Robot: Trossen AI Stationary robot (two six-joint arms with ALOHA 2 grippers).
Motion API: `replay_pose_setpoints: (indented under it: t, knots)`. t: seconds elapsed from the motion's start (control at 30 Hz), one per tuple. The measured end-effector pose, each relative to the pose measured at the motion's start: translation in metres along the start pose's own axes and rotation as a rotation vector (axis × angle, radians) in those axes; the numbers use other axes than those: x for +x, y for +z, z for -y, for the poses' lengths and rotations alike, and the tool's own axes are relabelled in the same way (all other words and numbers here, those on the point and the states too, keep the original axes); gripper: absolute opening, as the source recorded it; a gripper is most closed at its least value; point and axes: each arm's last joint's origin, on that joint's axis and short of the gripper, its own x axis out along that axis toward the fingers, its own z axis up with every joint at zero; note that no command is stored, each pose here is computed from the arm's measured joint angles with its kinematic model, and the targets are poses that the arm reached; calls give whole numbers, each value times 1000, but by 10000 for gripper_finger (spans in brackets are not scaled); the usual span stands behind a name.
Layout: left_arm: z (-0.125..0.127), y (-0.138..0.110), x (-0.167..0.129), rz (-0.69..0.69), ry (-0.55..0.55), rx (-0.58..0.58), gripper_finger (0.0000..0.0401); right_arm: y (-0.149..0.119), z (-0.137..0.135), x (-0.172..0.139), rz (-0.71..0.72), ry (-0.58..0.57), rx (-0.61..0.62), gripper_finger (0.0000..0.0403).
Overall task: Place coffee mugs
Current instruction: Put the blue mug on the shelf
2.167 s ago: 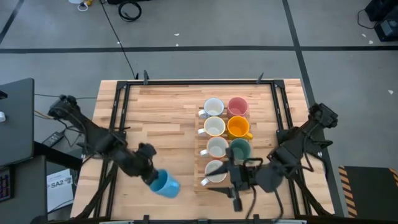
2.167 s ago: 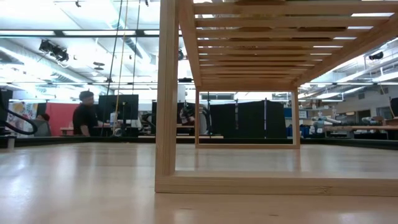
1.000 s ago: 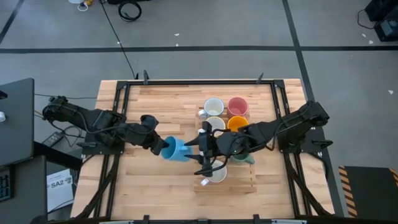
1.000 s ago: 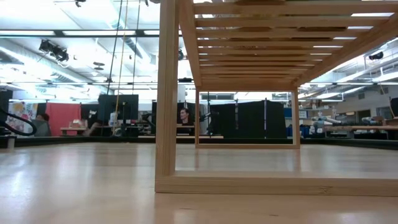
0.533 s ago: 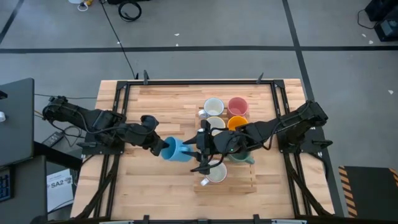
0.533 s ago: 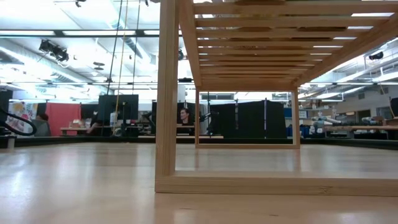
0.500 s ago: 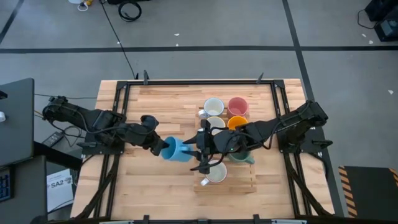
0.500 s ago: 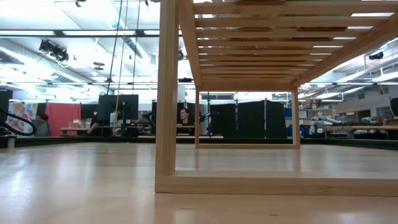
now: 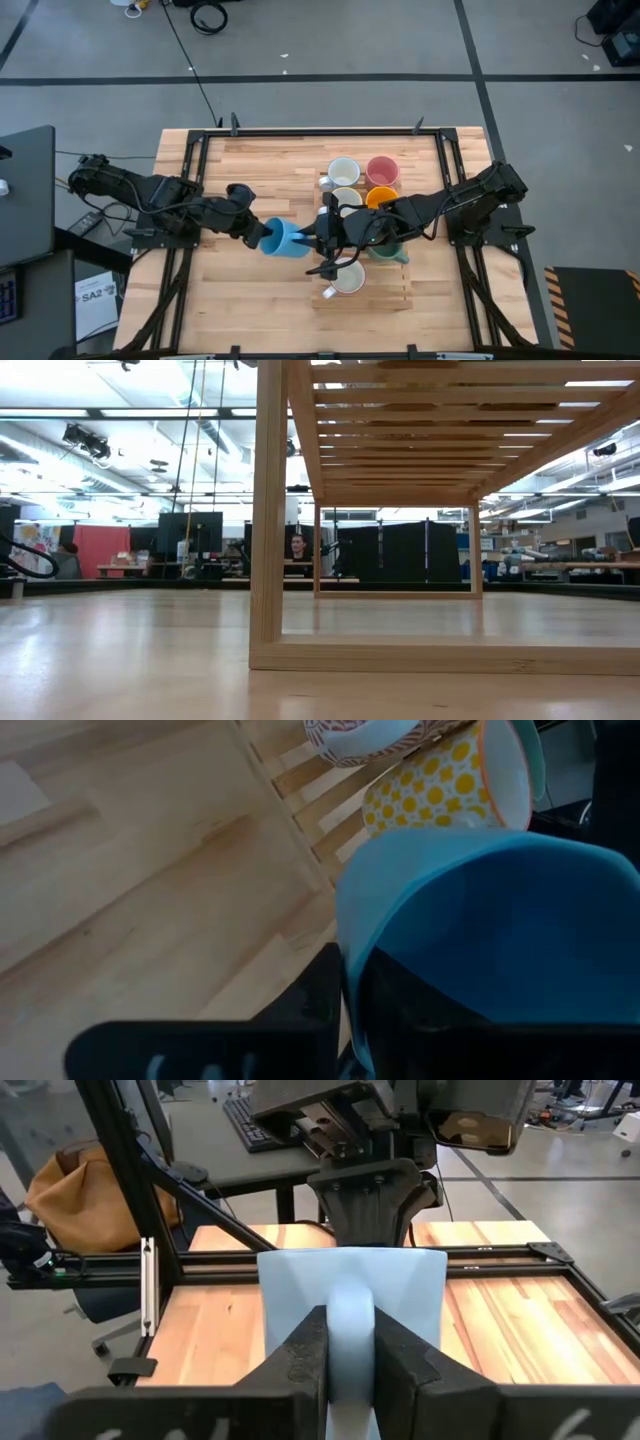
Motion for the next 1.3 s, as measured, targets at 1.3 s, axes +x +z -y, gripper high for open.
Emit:
replay_pose_setpoints:
  t: [1.3]
  knots:
    - [0, -1, 0, -13, -2, 8, 107, 0, -4, -4, -8, 39, -1, 55]
